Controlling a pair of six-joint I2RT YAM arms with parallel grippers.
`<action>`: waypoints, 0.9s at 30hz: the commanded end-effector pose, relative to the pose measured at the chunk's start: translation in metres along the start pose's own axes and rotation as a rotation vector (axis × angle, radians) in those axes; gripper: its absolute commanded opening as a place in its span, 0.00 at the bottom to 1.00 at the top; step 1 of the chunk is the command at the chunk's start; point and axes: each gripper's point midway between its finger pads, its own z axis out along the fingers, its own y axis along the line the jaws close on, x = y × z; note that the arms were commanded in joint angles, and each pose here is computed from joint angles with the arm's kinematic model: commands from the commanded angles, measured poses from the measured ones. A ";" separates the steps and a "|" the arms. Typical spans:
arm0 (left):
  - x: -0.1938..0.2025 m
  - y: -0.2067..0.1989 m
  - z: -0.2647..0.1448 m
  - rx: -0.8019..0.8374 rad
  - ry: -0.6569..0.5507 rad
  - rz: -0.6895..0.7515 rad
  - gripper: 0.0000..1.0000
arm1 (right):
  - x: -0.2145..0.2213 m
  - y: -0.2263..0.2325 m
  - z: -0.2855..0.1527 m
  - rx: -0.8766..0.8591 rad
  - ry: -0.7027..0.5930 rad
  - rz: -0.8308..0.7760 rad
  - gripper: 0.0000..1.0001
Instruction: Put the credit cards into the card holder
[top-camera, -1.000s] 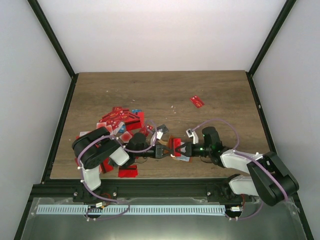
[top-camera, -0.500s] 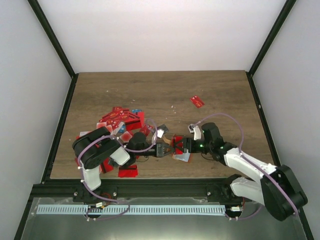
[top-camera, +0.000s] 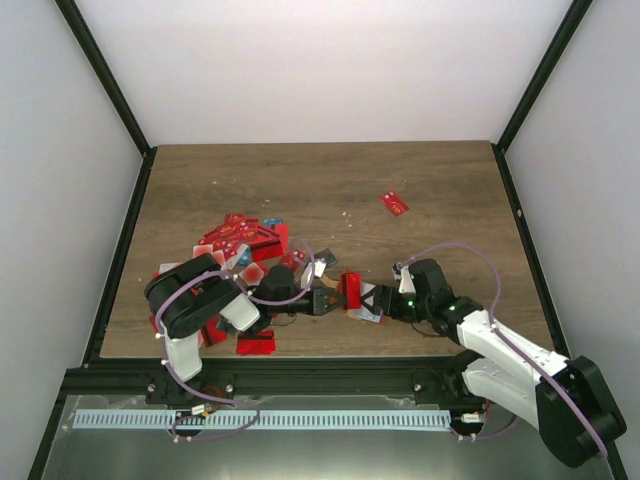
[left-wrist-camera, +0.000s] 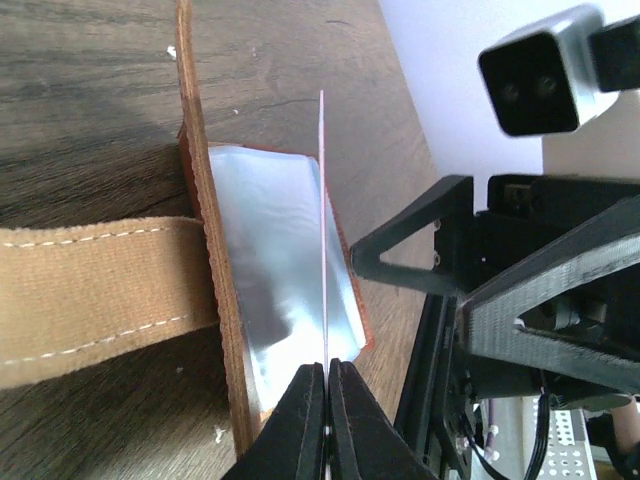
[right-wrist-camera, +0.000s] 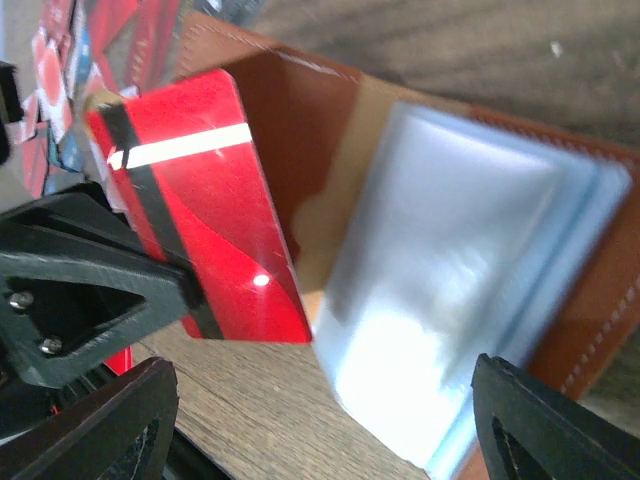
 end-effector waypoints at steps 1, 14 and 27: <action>0.004 0.004 -0.001 -0.018 -0.002 0.034 0.04 | 0.011 -0.003 0.006 -0.024 0.027 0.072 0.82; 0.009 0.012 -0.001 -0.045 0.006 0.031 0.04 | 0.012 -0.007 0.017 -0.030 0.049 0.094 0.82; 0.008 0.013 -0.002 -0.071 0.008 0.048 0.04 | 0.000 0.009 0.016 -0.019 0.063 0.028 0.80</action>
